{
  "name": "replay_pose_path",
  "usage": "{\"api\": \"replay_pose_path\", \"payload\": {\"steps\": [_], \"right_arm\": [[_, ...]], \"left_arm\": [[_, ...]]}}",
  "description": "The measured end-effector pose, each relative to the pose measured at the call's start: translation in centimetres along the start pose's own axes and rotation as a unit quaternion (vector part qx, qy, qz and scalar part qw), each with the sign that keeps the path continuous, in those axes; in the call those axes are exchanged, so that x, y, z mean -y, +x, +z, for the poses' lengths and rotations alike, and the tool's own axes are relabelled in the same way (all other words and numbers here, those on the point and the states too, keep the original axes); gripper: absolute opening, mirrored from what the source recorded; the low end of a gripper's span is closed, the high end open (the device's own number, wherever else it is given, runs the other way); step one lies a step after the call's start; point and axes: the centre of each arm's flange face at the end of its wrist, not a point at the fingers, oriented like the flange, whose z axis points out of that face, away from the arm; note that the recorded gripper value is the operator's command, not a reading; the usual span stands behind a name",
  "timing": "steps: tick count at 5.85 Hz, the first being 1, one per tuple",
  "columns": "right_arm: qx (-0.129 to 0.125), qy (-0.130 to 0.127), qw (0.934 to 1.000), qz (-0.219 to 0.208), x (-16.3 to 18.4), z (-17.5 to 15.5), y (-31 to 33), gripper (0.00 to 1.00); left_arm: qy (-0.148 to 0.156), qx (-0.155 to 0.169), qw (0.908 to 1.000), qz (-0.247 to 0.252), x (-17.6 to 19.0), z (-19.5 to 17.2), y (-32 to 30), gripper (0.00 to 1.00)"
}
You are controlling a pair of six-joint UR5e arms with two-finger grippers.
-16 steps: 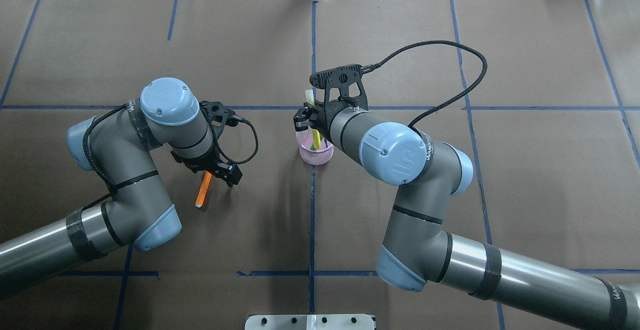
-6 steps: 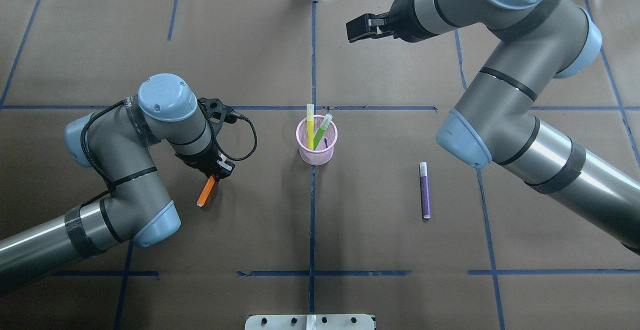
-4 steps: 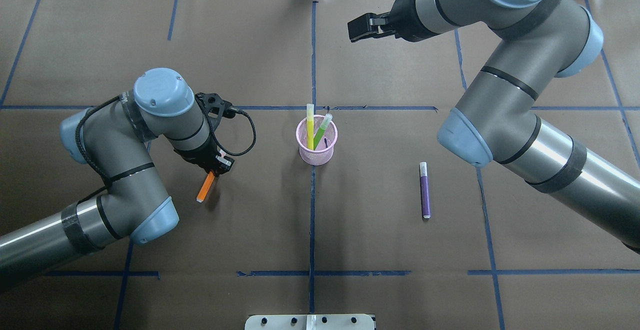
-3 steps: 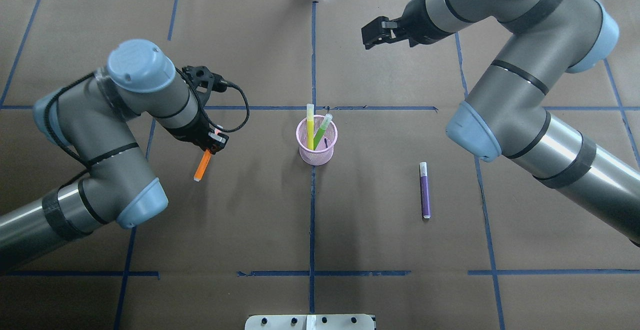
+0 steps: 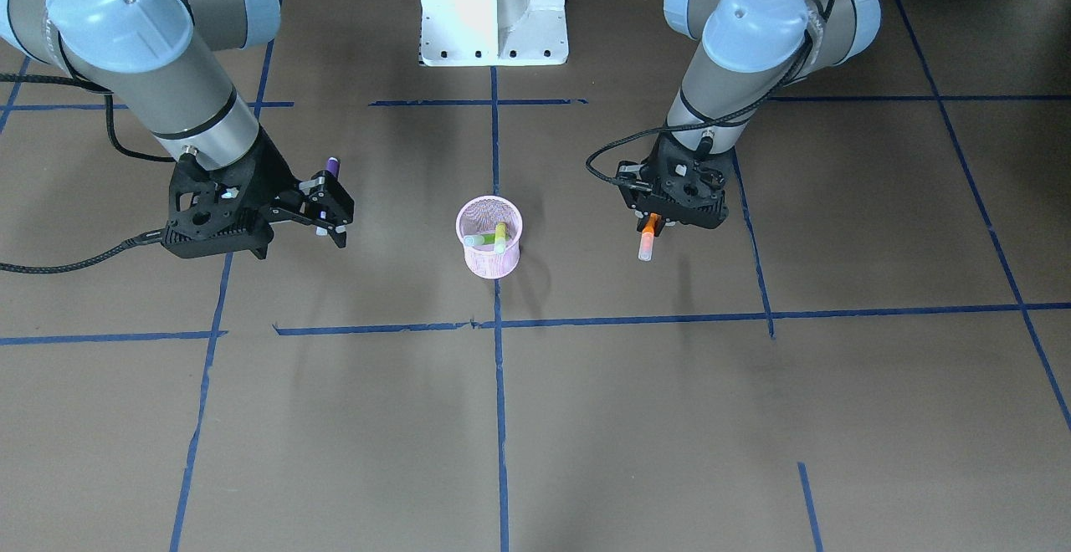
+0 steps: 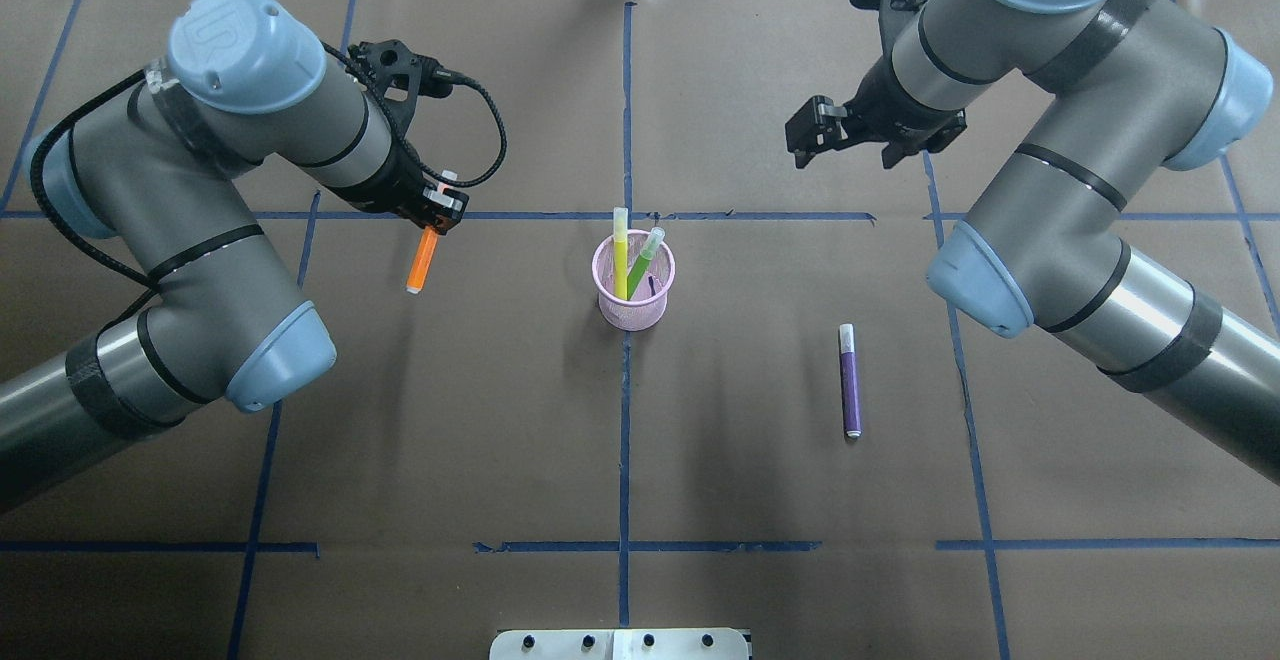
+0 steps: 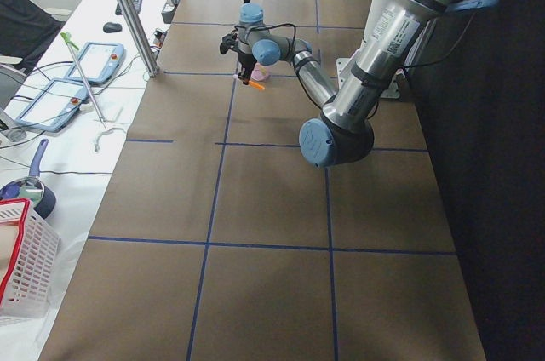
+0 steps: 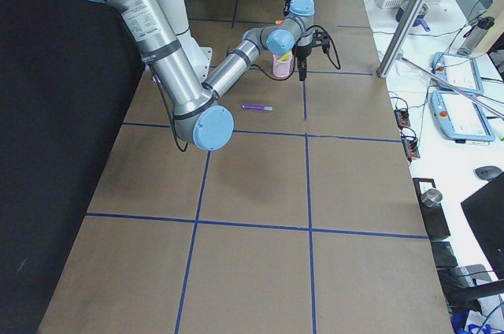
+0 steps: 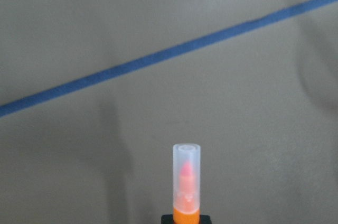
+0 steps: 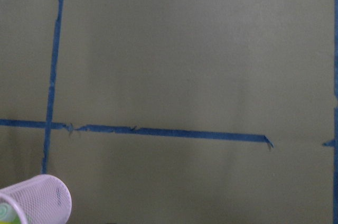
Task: Collect pens into pen holder
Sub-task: 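Lift the orange marker with the left gripper while the right moves to the purple marker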
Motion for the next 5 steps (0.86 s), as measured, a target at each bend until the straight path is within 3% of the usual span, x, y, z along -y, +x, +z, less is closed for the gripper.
{"api": "replay_pose_path", "payload": {"steps": [2, 3, 5], "right_arm": [[-0.032, -0.071, 0.9966, 0.029, -2.5, 0.6, -1.1, 1.00], [-0.053, -0.087, 0.9945, 0.024, -4.2, 2.9, -1.6, 1.00], [-0.086, -0.091, 0.9921, 0.005, -5.9, 8.5, -0.8, 1.00]], "left_arm": [[0.036, -0.014, 0.9991, -0.018, 1.9, -3.1, 2.3, 0.00], [0.060, -0.022, 0.9977, -0.020, 2.7, -4.4, 3.6, 0.00], [0.117, -0.053, 0.9913, -0.026, 3.6, -6.4, 5.1, 0.00]]}}
